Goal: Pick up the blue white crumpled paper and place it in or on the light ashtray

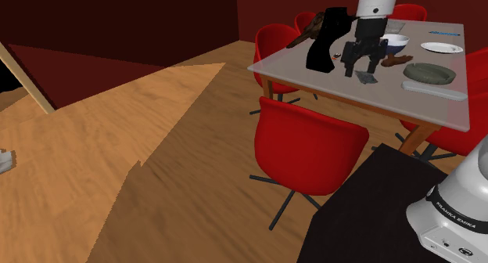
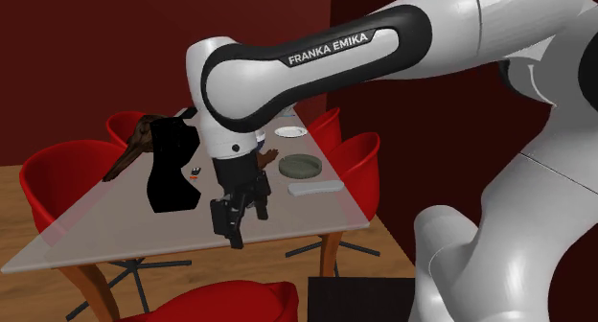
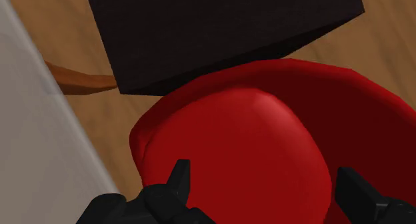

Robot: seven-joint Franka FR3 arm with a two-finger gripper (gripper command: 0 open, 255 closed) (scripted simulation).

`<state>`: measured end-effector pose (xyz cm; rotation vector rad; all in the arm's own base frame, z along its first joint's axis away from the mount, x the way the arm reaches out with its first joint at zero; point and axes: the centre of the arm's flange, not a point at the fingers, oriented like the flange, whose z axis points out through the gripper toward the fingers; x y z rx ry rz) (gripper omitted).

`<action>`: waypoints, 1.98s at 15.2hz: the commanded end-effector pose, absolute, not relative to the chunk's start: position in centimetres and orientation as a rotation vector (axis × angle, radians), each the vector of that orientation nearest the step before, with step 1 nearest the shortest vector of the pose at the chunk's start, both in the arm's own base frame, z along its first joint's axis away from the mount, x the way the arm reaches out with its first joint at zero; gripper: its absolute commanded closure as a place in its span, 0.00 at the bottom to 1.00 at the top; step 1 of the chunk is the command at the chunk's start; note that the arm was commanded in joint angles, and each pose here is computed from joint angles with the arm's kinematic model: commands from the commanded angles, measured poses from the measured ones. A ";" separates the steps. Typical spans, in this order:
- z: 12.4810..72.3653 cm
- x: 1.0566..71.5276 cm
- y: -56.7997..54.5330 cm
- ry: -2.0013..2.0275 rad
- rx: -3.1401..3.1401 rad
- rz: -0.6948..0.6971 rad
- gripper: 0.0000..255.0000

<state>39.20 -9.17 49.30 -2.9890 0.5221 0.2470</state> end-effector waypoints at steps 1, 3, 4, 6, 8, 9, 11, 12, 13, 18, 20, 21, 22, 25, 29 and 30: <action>48.5 40.8 -11.0 0.594 -2.988 0.258 0.00; 47.5 42.2 -12.9 0.664 -2.984 0.269 0.00; 47.1 42.9 -14.0 0.700 -2.981 0.275 0.00; 46.2 44.2 -16.1 0.770 -2.975 0.286 0.00; 45.3 45.4 -18.2 0.841 -2.967 0.297 0.00; 44.9 45.9 -19.3 0.877 -2.963 0.302 0.00; 44.0 47.0 -21.6 0.947 -2.952 0.313 0.00; 43.6 47.4 -22.7 0.983 -2.946 0.319 0.00; 43.1 47.9 -23.9 1.018 -2.940 0.324 0.00; 41.1 49.7 -29.8 1.195 -2.902 0.350 0.00; 40.4 50.2 -32.3 1.266 -2.884 0.361 0.00; 40.0 50.4 -33.5 1.301 -2.874 0.366 0.00; 39.7 50.6 -34.7 1.336 -2.864 0.371 0.00; 38.6 51.0 -38.5 1.441 -2.830 0.386 0.00; 37.4 51.0 -43.4 1.576 -2.781 0.405 0.00; 36.9 50.9 -43.4 1.576 -2.781 0.405 0.00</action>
